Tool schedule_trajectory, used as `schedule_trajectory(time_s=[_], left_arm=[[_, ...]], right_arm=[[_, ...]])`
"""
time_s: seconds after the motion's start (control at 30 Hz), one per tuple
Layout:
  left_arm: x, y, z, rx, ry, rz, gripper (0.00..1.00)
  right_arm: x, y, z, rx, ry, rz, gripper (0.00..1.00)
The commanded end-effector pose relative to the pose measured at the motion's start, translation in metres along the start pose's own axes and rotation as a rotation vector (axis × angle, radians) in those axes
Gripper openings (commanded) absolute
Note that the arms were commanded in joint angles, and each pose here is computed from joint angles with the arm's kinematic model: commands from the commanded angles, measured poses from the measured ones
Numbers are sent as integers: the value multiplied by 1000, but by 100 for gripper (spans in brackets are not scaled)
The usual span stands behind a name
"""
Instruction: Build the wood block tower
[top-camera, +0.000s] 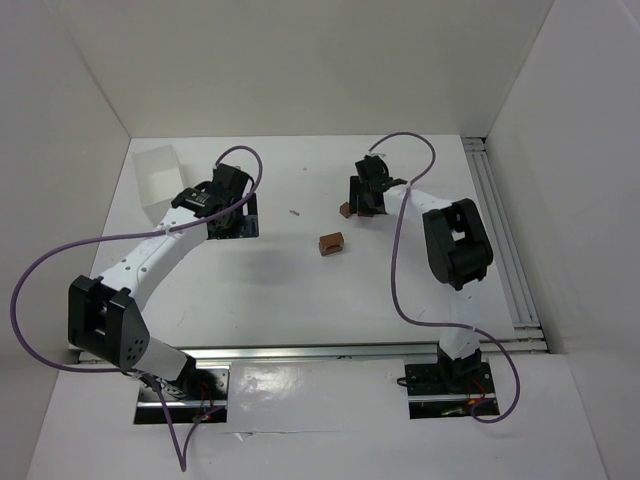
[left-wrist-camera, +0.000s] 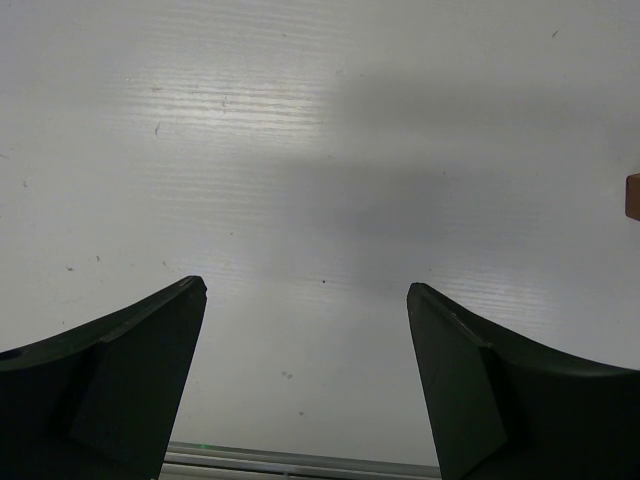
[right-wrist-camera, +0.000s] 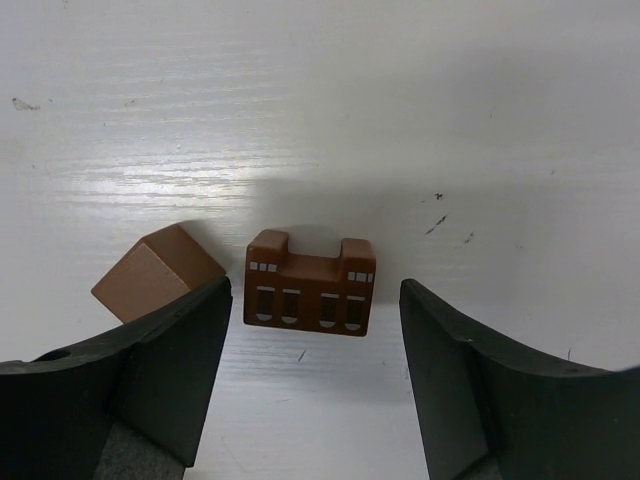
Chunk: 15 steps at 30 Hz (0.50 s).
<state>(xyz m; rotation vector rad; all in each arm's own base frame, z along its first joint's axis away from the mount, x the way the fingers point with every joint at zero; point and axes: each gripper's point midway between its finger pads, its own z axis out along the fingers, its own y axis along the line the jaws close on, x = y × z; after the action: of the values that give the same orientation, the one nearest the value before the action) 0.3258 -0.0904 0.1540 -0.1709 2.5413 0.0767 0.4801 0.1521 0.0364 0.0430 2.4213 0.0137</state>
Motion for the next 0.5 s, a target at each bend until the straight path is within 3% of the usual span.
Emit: schedule_trajectory(time_s=[0.0,0.13,0.47], left_arm=[[-14,-3,-7,3,-39,-14,94],[-14,-3,-7,3,-39,-14,94],[-11,0,-6,-10,-35,-2,94]], right_arm=[[-17,13,-1,18,-59,46,74],[-14,15,-2,32,-55,55,68],[-11,11,3,66,-50,79,64]])
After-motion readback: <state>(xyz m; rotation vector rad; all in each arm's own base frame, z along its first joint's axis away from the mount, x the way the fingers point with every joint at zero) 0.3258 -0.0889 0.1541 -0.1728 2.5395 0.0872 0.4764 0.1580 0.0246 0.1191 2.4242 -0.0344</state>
